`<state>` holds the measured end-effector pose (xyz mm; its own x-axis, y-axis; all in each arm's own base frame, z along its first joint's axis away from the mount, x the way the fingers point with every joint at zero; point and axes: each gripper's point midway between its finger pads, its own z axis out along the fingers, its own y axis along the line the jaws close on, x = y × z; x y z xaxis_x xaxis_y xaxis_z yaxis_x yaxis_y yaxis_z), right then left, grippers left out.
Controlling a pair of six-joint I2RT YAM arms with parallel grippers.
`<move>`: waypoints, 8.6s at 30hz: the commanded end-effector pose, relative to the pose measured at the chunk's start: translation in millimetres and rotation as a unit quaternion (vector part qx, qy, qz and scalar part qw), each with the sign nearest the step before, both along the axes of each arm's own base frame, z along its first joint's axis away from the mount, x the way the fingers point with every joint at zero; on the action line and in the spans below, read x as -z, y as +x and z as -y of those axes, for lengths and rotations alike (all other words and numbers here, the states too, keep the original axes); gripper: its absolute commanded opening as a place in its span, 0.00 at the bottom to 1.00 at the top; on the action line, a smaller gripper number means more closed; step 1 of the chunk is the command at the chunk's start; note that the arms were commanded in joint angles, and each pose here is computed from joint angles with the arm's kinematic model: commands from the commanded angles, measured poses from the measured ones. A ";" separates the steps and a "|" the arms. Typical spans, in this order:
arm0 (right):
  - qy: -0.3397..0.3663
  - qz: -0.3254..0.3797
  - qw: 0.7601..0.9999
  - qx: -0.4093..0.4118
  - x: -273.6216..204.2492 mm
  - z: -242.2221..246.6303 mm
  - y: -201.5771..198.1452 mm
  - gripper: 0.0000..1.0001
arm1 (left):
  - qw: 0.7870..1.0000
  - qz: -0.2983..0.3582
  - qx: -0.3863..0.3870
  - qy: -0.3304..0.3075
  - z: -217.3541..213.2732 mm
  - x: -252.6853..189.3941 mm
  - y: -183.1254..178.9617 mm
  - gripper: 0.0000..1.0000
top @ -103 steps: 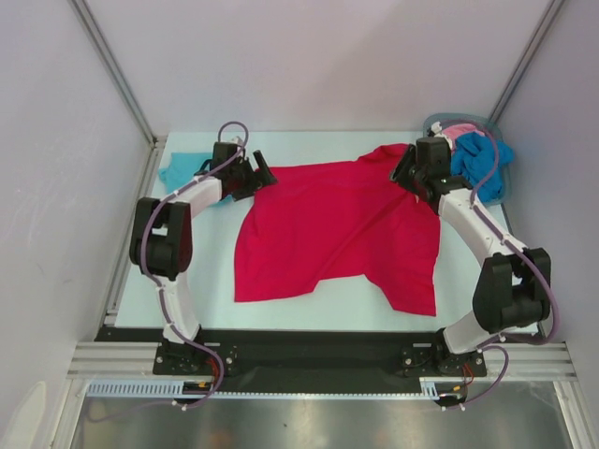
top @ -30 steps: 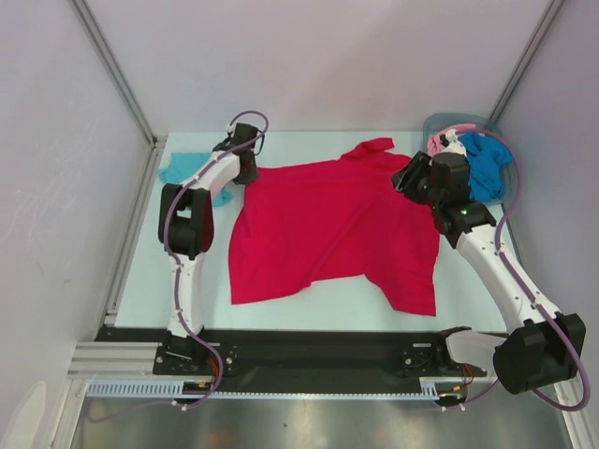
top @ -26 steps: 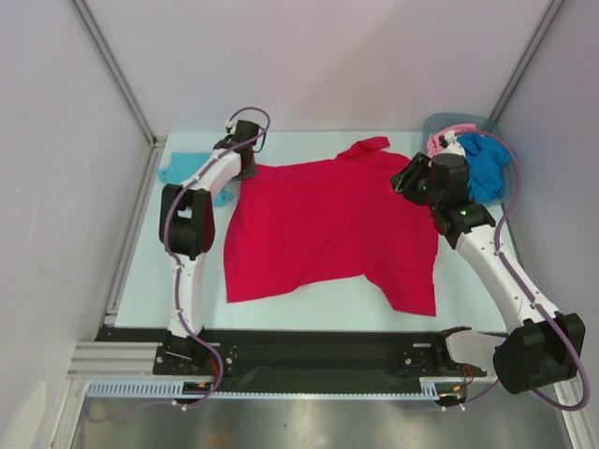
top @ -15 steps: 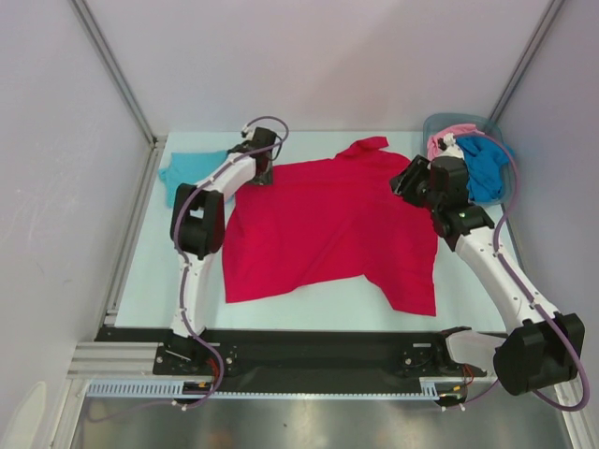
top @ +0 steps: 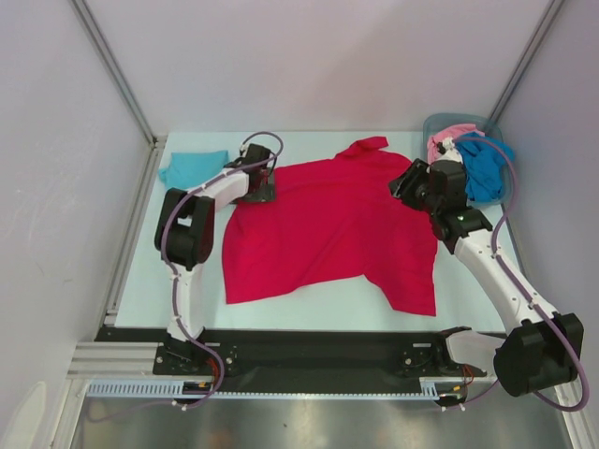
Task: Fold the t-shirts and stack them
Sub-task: Flatten the tshirt out
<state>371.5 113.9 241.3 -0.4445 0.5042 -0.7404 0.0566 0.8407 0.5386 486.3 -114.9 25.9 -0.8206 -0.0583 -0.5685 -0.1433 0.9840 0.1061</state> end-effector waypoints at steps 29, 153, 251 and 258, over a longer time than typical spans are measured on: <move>0.041 -0.070 0.986 0.142 88.2 61.7 -84.6 0.47 | 0.953 0.062 0.027 -0.294 81.0 -72.8 -181.2 0.96; 0.119 -0.174 0.977 -0.004 97.7 -45.5 187.1 0.50 | 0.948 0.041 0.091 -0.301 153.6 -137.2 -125.3 1.00; 0.152 0.124 0.981 0.011 -3.1 9.0 241.7 0.64 | 0.942 0.137 0.098 -0.290 107.7 -144.5 -80.5 1.00; 0.135 0.131 0.982 0.001 -14.1 1.7 161.1 0.64 | 0.948 0.163 0.091 -0.260 85.1 -145.2 7.6 1.00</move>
<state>555.8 113.7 234.3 -0.3119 0.7154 -0.6253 -0.0578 0.6426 0.7640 456.2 -206.5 143.5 -0.7041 -0.3056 -0.6410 0.0214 0.8931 -0.4493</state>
